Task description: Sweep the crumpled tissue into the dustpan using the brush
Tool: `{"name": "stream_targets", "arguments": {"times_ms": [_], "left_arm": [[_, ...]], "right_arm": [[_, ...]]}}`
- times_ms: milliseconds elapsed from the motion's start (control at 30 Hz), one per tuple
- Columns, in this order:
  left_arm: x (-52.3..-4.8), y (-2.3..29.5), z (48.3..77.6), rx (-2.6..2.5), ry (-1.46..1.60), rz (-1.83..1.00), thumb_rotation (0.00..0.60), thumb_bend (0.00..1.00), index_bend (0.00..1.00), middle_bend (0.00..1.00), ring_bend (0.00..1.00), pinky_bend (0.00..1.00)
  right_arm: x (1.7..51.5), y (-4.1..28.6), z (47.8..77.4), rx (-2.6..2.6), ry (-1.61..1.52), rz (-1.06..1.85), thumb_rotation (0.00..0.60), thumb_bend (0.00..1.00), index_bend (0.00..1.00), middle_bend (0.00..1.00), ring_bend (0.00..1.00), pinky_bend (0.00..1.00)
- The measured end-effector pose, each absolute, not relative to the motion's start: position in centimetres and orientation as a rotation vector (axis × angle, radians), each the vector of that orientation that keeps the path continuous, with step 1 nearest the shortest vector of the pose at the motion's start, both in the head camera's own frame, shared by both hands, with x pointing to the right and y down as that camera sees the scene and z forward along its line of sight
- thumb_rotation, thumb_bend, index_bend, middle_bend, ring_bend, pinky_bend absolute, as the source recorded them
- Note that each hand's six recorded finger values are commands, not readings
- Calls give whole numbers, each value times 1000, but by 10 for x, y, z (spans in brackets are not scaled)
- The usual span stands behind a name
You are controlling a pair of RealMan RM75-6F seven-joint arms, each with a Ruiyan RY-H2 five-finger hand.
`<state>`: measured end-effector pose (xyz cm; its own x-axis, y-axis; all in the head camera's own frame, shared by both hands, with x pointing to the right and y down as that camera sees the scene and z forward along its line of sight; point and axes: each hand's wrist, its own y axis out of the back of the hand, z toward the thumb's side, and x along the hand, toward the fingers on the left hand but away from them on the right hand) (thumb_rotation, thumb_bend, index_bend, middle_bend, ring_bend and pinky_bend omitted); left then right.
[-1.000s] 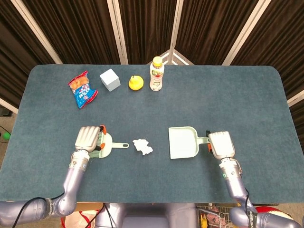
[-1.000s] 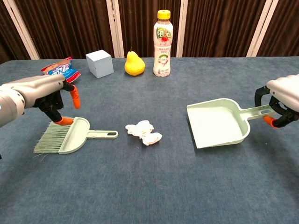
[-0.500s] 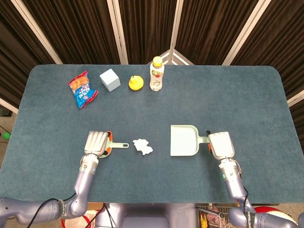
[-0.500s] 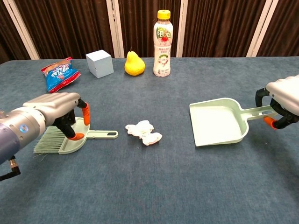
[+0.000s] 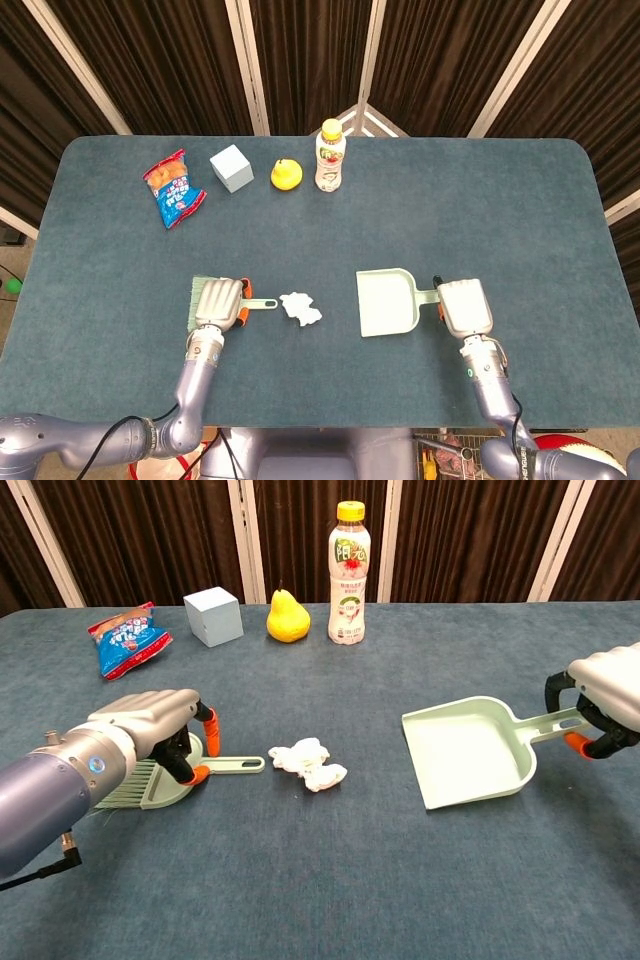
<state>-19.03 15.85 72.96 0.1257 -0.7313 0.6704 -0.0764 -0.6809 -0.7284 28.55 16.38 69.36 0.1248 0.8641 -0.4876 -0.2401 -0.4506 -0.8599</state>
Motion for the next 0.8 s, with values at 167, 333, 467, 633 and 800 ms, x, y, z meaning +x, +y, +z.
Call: {"name": "stream_targets", "arguments": {"times_ms": [167,333,467,633,800], "left_arm": [[-190,158,730,-1895,804,-1612,600,404,455,994,1000,1000],[-187,158,726,-1952,859,-1618,600,403,440,993,1000,1000],[-184,154,720,-1959,880,-1600,600,403,438,993,1000,1000],[-181,154,719,-1948,853,-1594,600,403,443,994,1000,1000],[-181,155,723,-1934,837,-1609,600,403,452,993,1000,1000]], "right_arm": [[283,163,693,-1479,-646,1495,600,499,591,862,900,929],[284,164,693,-1479,-645,1495,600,500,591,862,899,929],[285,164,692,-1477,-647,1497,600,500,591,862,900,929],[287,164,690,-1474,-652,1504,600,500,591,862,900,929],[290,164,688,-1471,-652,1508,600,500,591,862,900,929]]}}
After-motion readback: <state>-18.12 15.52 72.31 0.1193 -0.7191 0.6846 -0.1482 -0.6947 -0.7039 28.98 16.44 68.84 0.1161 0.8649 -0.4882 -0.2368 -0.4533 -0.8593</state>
